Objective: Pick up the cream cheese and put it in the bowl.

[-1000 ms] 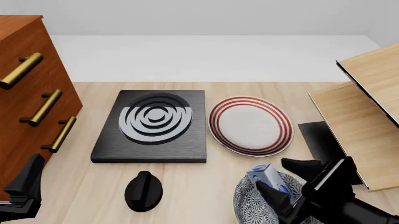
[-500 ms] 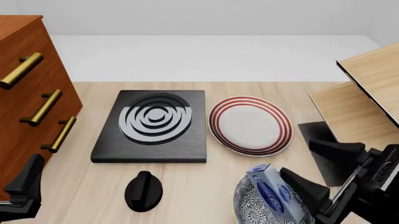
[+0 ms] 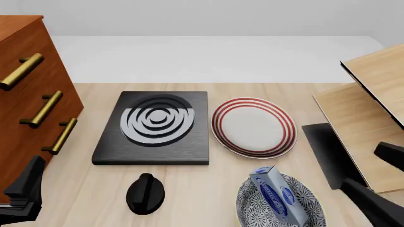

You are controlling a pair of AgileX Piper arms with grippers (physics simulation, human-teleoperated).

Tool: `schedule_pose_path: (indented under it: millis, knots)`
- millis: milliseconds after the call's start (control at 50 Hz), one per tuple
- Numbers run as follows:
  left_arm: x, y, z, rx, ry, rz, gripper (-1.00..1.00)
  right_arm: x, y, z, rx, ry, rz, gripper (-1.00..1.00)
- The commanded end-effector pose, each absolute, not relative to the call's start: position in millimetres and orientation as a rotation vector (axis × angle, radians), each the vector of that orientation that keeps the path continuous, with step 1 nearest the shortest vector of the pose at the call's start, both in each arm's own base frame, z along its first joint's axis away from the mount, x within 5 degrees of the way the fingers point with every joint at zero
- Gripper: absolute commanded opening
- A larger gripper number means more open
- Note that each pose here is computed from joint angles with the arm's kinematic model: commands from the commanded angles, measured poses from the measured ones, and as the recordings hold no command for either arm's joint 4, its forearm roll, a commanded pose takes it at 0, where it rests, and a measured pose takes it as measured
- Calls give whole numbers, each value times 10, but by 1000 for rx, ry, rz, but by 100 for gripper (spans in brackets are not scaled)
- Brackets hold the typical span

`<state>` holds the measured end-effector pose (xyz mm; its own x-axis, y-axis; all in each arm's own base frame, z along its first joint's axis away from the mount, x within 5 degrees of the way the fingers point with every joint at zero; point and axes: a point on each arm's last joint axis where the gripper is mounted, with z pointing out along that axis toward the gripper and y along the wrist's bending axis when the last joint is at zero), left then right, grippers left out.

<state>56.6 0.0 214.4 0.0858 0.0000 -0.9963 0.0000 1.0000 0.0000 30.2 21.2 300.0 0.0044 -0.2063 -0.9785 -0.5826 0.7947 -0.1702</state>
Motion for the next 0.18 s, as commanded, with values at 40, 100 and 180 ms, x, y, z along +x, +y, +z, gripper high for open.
schedule_pose_path:
  millis: [40, 100, 180]
  knots:
    - [566, 0, 2144, 0, 1485, 0, 100, 51, 34, 3121, -589, 1530, 334, 100]
    - [566, 0, 2144, 0, 1485, 0, 100, 32, 21, 3156, -575, 1529, 334, 100]
    - [566, 0, 2144, 0, 1485, 0, 100, 24, 15, 3168, -566, 1531, 333, 100]
